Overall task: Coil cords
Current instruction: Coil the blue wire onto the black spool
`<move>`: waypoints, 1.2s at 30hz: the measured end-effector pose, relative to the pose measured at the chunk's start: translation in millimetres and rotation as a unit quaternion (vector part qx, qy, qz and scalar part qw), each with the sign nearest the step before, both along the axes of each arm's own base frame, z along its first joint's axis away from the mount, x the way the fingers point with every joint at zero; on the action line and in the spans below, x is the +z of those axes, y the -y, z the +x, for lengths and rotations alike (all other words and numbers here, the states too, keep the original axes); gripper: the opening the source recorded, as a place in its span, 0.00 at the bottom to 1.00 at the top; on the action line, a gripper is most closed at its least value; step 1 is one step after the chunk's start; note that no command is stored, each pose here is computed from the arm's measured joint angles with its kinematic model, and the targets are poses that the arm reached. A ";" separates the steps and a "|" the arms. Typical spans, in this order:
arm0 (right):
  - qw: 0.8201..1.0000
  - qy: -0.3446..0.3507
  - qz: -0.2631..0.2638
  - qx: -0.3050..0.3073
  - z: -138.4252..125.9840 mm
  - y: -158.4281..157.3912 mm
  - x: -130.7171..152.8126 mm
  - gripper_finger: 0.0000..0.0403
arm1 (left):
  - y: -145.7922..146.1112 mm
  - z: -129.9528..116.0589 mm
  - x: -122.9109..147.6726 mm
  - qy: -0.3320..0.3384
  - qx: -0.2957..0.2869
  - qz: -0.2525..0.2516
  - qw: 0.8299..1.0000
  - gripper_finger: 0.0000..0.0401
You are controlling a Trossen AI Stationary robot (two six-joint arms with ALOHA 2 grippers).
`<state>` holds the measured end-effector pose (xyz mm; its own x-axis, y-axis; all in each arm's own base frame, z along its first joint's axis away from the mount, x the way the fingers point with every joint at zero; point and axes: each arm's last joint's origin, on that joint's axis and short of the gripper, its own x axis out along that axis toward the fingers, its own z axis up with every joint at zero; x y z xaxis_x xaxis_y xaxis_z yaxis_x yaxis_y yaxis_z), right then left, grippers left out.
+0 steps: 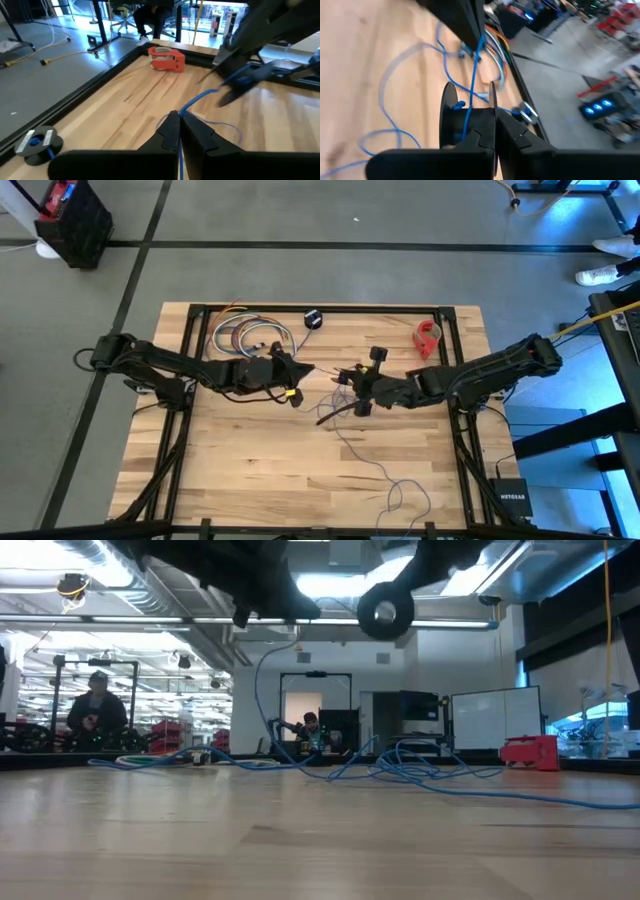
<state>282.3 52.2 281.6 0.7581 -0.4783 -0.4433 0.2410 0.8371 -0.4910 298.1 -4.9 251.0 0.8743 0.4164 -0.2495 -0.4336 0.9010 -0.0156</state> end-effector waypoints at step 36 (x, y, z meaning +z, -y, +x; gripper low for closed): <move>0.994 0.088 0.063 -0.020 49.9 8.8 -31.3 0.01 | 41.0 13.8 -9.4 0.034 -0.094 -0.002 0.995 0.00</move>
